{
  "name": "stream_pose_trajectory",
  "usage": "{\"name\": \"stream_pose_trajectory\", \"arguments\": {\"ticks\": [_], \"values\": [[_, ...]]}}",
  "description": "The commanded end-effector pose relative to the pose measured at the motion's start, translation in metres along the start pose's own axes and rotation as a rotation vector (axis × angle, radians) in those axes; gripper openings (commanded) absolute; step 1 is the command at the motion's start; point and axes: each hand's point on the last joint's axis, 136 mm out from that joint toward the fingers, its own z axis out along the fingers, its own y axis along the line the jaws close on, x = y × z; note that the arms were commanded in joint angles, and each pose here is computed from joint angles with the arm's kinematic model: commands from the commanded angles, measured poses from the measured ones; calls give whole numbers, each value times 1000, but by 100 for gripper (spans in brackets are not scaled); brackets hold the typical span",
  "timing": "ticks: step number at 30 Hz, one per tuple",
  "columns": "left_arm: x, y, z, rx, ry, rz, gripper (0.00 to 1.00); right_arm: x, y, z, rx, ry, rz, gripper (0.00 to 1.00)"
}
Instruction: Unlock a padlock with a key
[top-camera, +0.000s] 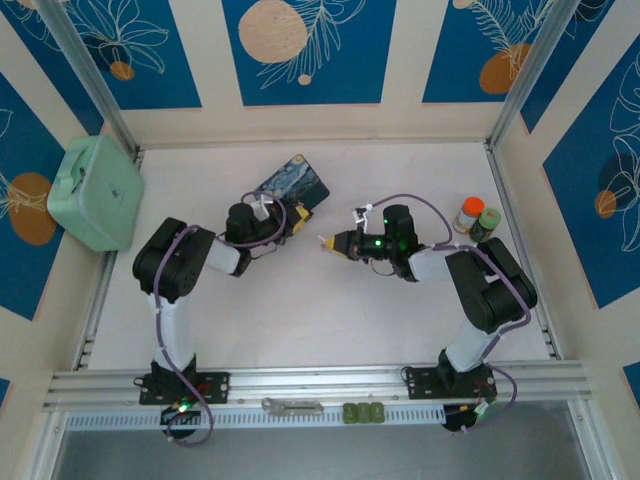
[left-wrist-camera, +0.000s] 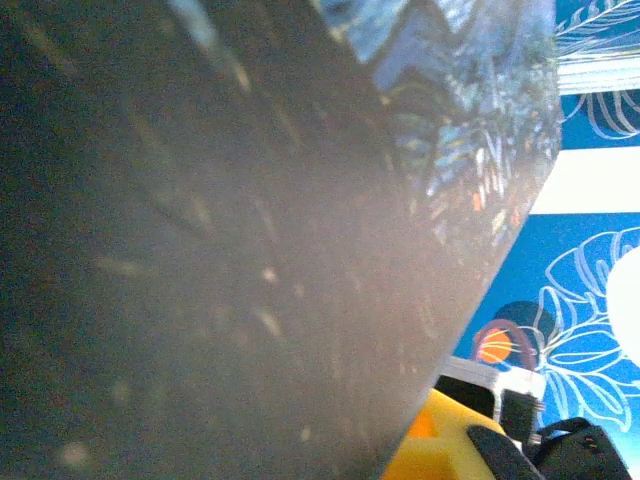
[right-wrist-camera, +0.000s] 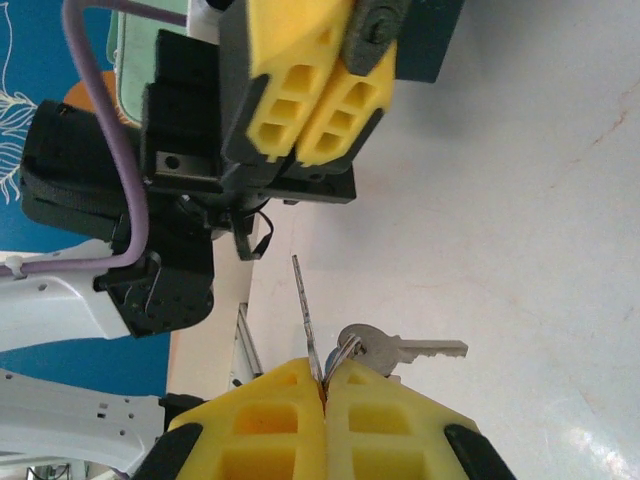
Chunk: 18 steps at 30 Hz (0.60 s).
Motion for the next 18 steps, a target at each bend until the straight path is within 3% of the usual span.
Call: {"name": "stream_pose_trajectory", "arguments": {"ticks": [1, 18], "values": [[0, -41, -2, 146, 13, 19, 0, -12, 6, 4, -52, -11, 18, 0], [5, -44, -6, 169, 16, -15, 0, -33, 18, 14, -102, -19, -38, 0]]}}
